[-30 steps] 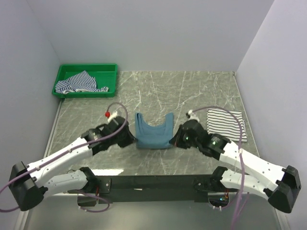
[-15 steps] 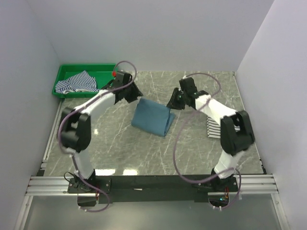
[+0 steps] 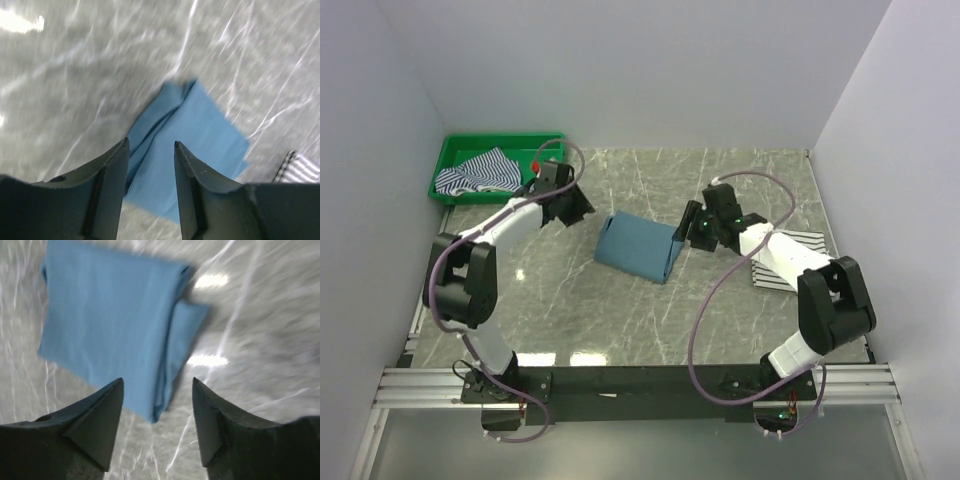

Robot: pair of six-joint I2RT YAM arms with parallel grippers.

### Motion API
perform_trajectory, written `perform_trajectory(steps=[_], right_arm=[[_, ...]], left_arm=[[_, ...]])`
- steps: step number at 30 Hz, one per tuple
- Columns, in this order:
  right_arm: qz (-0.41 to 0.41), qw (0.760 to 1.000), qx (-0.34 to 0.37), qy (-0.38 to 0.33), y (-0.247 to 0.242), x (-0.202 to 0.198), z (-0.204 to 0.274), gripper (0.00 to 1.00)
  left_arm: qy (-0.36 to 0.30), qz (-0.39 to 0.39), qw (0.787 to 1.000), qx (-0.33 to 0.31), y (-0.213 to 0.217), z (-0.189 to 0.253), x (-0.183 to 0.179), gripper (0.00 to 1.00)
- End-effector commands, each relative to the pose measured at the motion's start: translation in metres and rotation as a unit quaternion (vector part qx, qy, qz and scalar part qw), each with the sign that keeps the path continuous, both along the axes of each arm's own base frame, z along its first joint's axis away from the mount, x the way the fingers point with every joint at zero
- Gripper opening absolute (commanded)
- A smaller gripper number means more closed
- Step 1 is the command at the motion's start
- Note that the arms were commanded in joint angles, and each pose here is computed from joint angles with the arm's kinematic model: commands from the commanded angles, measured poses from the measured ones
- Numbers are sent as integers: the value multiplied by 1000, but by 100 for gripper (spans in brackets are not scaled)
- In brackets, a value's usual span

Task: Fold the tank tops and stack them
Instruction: Fold the tank top, then neatly place the folded tank top to the corner

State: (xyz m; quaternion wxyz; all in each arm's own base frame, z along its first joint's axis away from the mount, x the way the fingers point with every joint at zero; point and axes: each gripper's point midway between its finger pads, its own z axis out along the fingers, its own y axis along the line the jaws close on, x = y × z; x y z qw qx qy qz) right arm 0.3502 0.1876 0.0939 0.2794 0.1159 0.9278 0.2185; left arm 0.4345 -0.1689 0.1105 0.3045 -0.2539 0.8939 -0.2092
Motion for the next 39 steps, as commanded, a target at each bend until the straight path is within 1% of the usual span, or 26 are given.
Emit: perform_trajectory(steps=[1,5,8,13,16,21,25,26,27,28,29,30,31,32,33,34,35,38,39], right_arm=[[14,1000,7,-19,23,-6,-3,67],[22,1000,11,-9,31,-4,-20,73],[28,1000,10,2,35,-2,-33,74],[28,1000,5,13,39,5,-49,75],[24,1000,3,13,41,13,-52,74],[28,999,-14,25,44,13,-63,71],[31,998,-36,38,42,4,-72,62],[33,998,-39,41,41,2,-74,55],[32,998,-42,39,40,1,-73,51],[31,997,-50,45,36,-1,-75,41],[34,997,-57,43,34,-1,-73,34],[31,997,-68,37,30,2,-70,24],[29,995,-84,44,24,-1,-70,9],[38,994,-91,36,22,-1,-63,5],[25,993,-116,25,12,3,-59,2],[31,990,-136,26,5,-1,-56,0],[30,989,-144,13,0,1,-45,0],[33,982,-188,-1,-22,0,-32,0],[28,979,-204,-4,-30,-1,-30,0]], left_arm=[[2,1,1000,-1,-3,-10,-22,47],[18,-20,1000,1,-7,-34,-35,50],[30,-29,999,-2,-9,-46,-42,51],[36,-43,998,-20,-20,-56,-48,51],[50,-49,997,-16,-28,-66,-53,50],[70,-47,996,-14,-40,-80,-66,49],[78,-45,996,-20,-49,-87,-79,47],[84,-45,995,-21,-49,-91,-86,47],[82,-47,995,-29,-55,-90,-89,46],[82,-48,995,-32,-57,-91,-93,46],[86,-51,994,-36,-61,-92,-100,46],[87,-59,993,-46,-66,-91,-104,46],[80,-67,993,-55,-71,-87,-105,46],[81,-76,992,-60,-78,-86,-112,46],[80,-87,991,-66,-84,-83,-116,46],[71,-95,990,-70,-89,-74,-117,48],[68,-111,989,-72,-99,-69,-124,51],[60,-133,986,-86,-109,-52,-136,59],[57,-135,985,-91,-109,-46,-139,59]])
